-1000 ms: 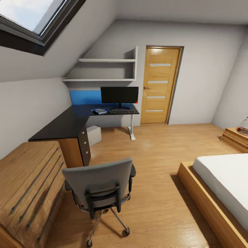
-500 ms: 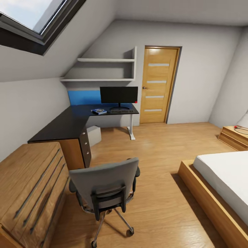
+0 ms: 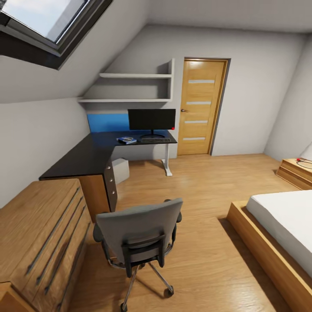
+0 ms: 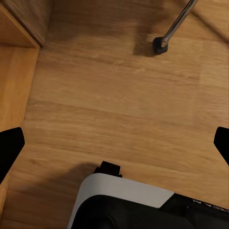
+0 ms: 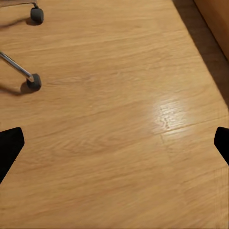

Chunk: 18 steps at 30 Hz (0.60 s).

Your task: In the bedroom, organize the workspace by keeping the computer under the desk, ensuring the monitor is on the desk, placing the keyboard on the desk next to the monitor, placing the mouse on the desk next to the keyboard, moving the folder from the swivel chair onto the desk next to the mouse, stacking the notebook on top of the folder with the pen on top of the notebook, and positioning the swivel chair next to the desk.

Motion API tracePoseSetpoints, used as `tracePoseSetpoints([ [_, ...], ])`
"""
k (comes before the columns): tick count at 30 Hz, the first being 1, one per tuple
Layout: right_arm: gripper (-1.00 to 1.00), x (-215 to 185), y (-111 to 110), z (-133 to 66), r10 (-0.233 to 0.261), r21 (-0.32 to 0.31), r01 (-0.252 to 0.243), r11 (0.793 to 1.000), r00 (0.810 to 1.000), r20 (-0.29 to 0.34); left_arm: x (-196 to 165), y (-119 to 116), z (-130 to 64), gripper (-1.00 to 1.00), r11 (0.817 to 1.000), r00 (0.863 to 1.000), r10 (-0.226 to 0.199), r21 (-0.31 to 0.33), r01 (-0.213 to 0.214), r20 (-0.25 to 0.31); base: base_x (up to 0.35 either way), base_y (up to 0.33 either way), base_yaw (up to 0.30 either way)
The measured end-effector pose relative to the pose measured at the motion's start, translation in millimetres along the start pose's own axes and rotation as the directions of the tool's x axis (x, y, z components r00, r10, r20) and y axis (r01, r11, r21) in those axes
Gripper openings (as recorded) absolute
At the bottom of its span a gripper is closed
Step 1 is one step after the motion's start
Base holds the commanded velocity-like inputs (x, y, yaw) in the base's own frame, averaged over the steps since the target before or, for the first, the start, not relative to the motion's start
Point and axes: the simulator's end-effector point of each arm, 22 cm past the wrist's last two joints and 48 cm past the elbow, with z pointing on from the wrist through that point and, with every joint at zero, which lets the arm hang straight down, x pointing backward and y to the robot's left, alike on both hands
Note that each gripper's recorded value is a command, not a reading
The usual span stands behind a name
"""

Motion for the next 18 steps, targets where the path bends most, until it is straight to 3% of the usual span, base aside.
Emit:
tracePoseSetpoints([
  [7,1.00,-0.3,0.2,0.1,0.000,0.000,0.000,1.000,1.000,0.001,0.0,0.1,0.0,1.00,1.000,1.000,0.001,0.000,-0.001,0.000,-0.003,0.024,0.000],
  [18,1.00,-0.5,0.3,0.2,0.000,-0.001,0.000,1.000,1.000,0.001,-0.3,0.2,0.2,1.00,1.000,1.000,0.001,0.000,-0.001,0.000,-0.106,0.092,0.000],
])
